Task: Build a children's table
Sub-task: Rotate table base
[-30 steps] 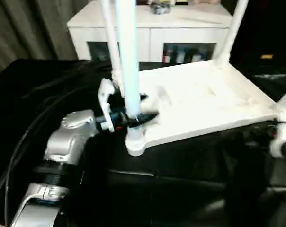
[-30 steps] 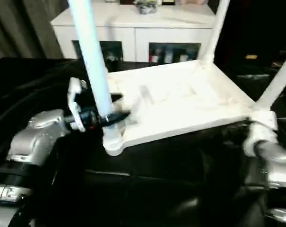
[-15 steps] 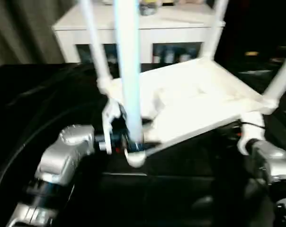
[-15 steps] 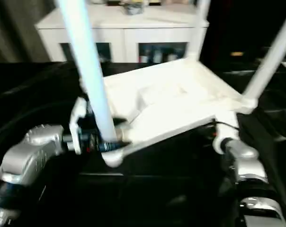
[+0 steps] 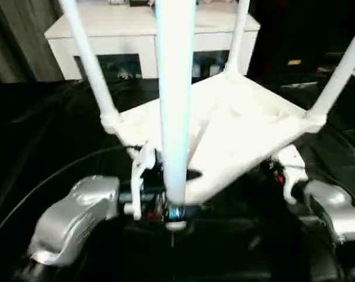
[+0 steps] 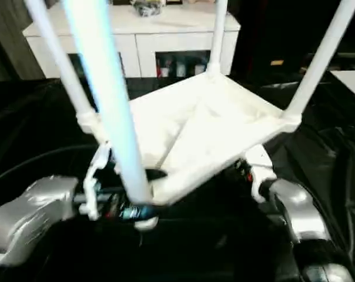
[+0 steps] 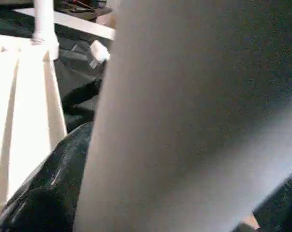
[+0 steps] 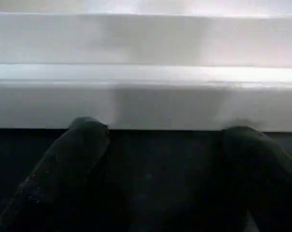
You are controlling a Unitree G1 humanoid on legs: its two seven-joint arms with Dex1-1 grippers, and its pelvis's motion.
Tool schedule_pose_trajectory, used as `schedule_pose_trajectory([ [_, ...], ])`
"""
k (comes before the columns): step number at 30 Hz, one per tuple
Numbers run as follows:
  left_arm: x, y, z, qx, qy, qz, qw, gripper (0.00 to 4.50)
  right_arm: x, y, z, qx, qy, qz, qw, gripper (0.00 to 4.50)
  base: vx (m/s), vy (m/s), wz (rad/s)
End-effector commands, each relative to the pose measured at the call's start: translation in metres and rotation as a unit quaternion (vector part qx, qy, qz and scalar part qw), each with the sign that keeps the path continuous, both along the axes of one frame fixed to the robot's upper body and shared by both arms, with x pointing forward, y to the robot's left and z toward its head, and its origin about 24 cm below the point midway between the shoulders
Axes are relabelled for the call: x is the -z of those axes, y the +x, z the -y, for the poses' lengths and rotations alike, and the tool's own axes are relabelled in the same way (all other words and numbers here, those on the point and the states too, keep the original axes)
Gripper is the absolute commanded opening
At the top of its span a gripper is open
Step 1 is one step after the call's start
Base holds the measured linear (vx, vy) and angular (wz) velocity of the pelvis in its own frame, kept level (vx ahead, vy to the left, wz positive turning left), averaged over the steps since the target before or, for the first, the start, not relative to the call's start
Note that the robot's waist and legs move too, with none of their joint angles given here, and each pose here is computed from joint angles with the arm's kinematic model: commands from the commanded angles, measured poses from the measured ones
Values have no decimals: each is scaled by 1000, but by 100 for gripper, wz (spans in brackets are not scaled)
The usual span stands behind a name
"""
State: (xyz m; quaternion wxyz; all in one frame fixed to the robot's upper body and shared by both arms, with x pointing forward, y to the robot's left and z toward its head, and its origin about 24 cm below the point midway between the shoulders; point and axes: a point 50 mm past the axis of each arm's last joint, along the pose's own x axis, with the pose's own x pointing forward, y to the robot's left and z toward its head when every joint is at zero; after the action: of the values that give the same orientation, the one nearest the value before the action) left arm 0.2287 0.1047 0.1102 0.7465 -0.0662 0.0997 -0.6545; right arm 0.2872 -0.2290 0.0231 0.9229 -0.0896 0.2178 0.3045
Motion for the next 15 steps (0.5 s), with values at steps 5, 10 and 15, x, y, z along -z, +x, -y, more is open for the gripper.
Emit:
schedule_pose_trajectory([
  [5,-10,-6,7,25,-10,4,1000,449,-10,-4,-39,-100,52,8,994,436,0,0,0],
  [10,-17,-7,5,15,-16,6,1000,449,-15,-15,-51,-147,65,0,987,436,0,0,0],
  [15,-19,-1,-3,-25,-22,21,999,449,-19,-17,-36,-138,43,4,989,436,0,0,0],
])
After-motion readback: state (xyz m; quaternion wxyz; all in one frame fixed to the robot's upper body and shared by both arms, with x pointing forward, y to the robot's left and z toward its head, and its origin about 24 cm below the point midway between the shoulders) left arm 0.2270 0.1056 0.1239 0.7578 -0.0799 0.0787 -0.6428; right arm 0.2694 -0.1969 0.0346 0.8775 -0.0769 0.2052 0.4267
